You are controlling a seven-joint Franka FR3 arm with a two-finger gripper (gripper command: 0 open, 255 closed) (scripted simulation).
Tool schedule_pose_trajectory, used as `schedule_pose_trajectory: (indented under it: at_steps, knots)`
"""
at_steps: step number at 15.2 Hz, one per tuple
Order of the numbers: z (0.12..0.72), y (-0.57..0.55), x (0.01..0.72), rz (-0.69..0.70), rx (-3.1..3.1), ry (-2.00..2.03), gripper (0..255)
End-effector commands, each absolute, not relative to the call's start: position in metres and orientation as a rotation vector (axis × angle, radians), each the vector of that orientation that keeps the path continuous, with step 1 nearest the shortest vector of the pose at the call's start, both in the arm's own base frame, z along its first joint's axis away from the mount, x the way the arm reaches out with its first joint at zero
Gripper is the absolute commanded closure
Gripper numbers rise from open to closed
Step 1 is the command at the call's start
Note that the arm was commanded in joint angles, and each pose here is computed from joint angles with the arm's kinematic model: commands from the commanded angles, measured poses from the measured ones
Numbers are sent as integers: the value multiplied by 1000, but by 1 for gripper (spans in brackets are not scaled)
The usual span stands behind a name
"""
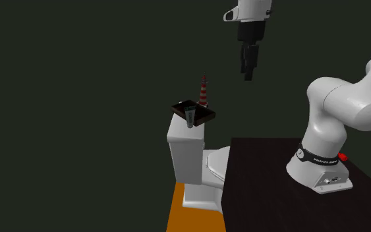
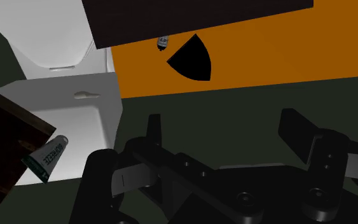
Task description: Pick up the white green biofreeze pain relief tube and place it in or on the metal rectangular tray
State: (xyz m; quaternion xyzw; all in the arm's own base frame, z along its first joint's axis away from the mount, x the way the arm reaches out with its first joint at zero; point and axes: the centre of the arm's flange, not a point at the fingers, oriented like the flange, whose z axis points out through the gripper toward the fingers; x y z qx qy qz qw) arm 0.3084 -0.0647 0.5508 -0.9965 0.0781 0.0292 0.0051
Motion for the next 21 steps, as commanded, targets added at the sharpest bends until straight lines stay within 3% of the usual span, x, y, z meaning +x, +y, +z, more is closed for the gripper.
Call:
schedule_pose_trajectory:
  at_steps: [1,21]
  knots:
    - [535,-88,320,93,-3120,239,0]
    - [393,-300,398,124,-3104,207,0]
